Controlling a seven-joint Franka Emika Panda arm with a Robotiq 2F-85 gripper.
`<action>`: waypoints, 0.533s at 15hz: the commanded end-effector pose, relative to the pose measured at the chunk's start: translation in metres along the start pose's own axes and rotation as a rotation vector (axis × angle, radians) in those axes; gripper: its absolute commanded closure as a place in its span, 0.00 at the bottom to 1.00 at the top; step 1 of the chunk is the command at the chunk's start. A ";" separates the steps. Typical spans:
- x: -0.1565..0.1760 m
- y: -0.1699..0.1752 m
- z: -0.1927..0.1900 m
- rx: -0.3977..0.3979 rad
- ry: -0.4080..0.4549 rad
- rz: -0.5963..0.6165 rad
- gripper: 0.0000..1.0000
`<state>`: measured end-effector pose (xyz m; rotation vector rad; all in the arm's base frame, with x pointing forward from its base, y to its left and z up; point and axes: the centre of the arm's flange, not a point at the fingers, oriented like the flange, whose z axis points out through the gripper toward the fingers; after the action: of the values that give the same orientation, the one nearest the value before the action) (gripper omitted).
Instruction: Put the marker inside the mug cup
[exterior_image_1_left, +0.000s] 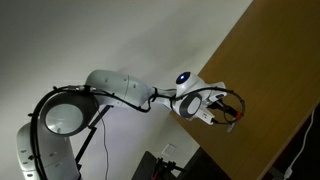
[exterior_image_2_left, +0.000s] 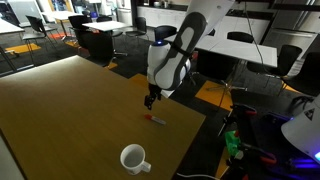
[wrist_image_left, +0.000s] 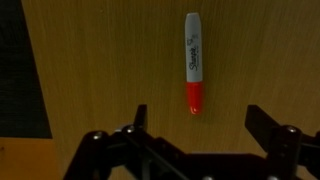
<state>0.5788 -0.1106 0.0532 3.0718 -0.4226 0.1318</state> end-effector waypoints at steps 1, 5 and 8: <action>0.001 0.000 0.003 0.000 -0.001 -0.001 0.00; 0.009 -0.004 0.017 -0.012 -0.011 -0.016 0.00; 0.018 -0.013 0.042 -0.007 -0.026 -0.042 0.00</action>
<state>0.5831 -0.1086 0.0365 3.0712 -0.4093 0.1176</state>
